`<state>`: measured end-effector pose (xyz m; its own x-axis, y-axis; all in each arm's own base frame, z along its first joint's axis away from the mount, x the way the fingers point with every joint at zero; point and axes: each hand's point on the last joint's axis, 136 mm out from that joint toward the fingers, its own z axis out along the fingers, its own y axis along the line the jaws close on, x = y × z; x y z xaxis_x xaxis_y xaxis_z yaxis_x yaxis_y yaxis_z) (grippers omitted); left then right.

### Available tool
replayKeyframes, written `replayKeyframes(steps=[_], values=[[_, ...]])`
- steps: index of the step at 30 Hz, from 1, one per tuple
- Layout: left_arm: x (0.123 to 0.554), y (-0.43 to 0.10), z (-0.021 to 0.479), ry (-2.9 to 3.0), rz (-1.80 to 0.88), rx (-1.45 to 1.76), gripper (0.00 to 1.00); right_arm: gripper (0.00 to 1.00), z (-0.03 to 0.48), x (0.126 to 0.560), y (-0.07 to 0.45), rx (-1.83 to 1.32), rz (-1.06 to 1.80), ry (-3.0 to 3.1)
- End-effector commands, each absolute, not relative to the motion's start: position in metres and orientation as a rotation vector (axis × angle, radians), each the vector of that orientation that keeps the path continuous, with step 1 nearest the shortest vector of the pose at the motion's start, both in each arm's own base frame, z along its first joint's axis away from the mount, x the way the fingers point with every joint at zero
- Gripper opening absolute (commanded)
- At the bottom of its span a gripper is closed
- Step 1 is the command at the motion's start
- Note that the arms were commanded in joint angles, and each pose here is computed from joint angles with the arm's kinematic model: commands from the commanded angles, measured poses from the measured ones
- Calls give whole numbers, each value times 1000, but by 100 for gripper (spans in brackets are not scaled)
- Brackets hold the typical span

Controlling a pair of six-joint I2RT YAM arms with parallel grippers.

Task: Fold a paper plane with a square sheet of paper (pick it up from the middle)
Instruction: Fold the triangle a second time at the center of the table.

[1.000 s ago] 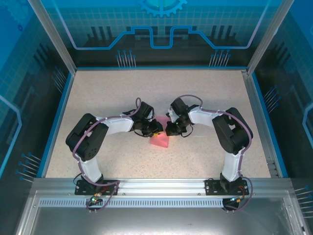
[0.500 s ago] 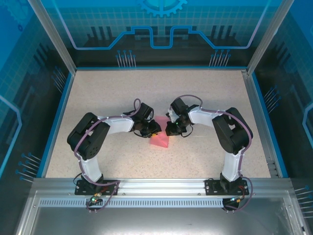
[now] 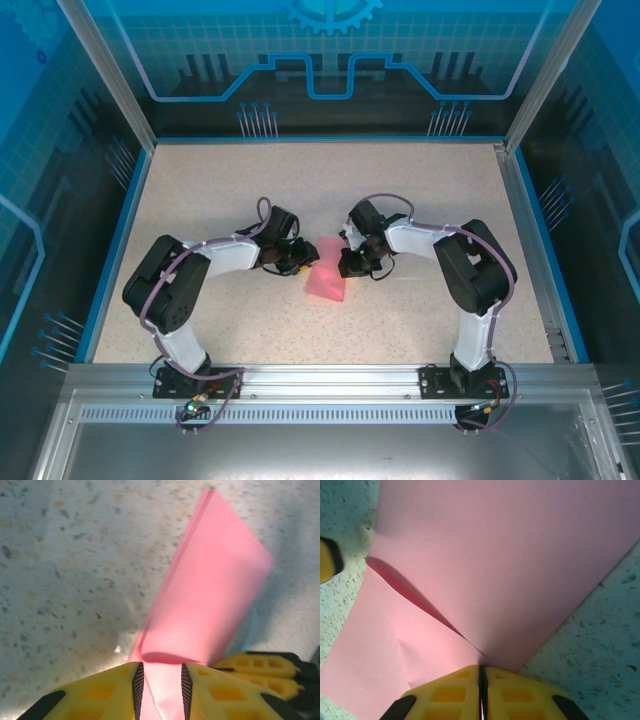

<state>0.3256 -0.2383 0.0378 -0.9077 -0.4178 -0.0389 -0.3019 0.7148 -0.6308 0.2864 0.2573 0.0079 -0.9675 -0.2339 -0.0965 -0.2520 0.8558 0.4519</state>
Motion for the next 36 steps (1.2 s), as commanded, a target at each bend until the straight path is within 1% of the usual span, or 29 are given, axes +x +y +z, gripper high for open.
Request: replayKeyframes(steps=[1,6,10,20,23,28,31,36], values=[[323,-252,64,2675,-1063,-446,29,10,-39,261,226,-390,498,3150],[314,-273,56,2726,-1147,-391,25,10,-40,260,226,-387,499,3153],[312,-281,41,2782,-1141,-400,22,10,-37,261,227,-390,512,3144],[299,-261,2,2908,-957,-521,19,10,-21,270,243,-405,623,3086],[292,-253,-9,2950,-884,-560,18,10,-6,278,250,-405,657,3040],[281,-242,-25,3003,-796,-623,18,12,47,296,269,-408,724,2900],[275,-239,-31,3020,-770,-644,18,12,66,289,277,-441,722,2856],[274,-238,-33,3022,-751,-649,18,10,66,260,280,-438,650,2876]])
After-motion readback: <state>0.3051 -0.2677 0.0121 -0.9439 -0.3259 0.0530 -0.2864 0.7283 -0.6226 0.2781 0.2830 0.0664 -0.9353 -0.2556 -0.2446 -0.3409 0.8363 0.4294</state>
